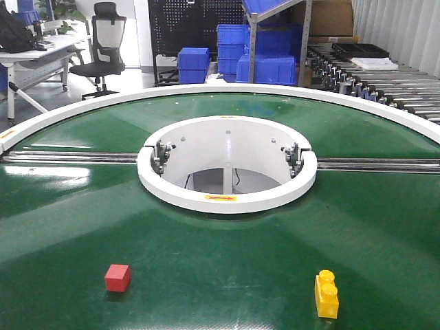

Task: Pick red and yellow blocks into blue bin
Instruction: 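Move the right gripper toward the yellow toy brick on the table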

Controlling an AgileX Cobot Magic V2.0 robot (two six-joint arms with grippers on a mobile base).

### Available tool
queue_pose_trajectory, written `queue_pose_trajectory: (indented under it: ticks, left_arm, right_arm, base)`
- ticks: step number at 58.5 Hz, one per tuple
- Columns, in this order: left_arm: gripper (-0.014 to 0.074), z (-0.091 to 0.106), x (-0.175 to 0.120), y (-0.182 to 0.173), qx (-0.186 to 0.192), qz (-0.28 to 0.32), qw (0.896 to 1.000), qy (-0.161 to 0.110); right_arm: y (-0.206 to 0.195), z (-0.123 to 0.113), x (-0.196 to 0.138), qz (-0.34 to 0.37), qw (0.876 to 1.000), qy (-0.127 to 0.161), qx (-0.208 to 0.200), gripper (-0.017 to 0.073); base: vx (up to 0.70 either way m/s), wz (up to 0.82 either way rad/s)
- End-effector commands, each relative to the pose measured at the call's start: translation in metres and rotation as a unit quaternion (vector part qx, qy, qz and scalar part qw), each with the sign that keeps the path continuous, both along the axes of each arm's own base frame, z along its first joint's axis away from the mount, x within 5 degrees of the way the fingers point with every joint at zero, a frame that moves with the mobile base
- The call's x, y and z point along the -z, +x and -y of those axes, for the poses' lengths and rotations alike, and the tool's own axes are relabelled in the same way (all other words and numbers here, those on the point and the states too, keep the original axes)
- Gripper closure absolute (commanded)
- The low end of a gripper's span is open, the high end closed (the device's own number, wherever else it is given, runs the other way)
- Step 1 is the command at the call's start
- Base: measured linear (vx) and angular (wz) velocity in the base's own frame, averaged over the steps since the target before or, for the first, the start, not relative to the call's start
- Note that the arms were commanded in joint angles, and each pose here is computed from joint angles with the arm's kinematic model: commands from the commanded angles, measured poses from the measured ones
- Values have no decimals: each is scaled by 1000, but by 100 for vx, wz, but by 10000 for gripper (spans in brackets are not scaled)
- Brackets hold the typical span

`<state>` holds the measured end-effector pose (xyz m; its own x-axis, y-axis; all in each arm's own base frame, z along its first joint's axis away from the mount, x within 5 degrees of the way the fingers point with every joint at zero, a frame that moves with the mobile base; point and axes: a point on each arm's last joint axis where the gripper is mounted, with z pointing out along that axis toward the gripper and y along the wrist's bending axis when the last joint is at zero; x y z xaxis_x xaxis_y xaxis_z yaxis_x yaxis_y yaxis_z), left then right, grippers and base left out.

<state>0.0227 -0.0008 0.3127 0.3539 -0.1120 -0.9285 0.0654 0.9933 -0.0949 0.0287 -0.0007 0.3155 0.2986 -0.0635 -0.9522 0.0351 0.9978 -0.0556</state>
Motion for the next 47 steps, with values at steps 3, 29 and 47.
queue_pose_trajectory:
  ticks: [3,29,47]
  left_arm:
    - [556,0,-52,-15,5,35,999,-9]
    - [556,3,-39,53,7,-291,957,8]
    - [556,3,-12,72,8,-357,934,8]
  right_arm:
    - [-1,1,-43,-25,999,-35,16,569]
    - [69,-2,-29,-349,937,11,-17,569]
    - [103,0,-4,-459,888,0,-13,514]
  base:
    - [0,0]
    - [0,0]
    - [0,0]
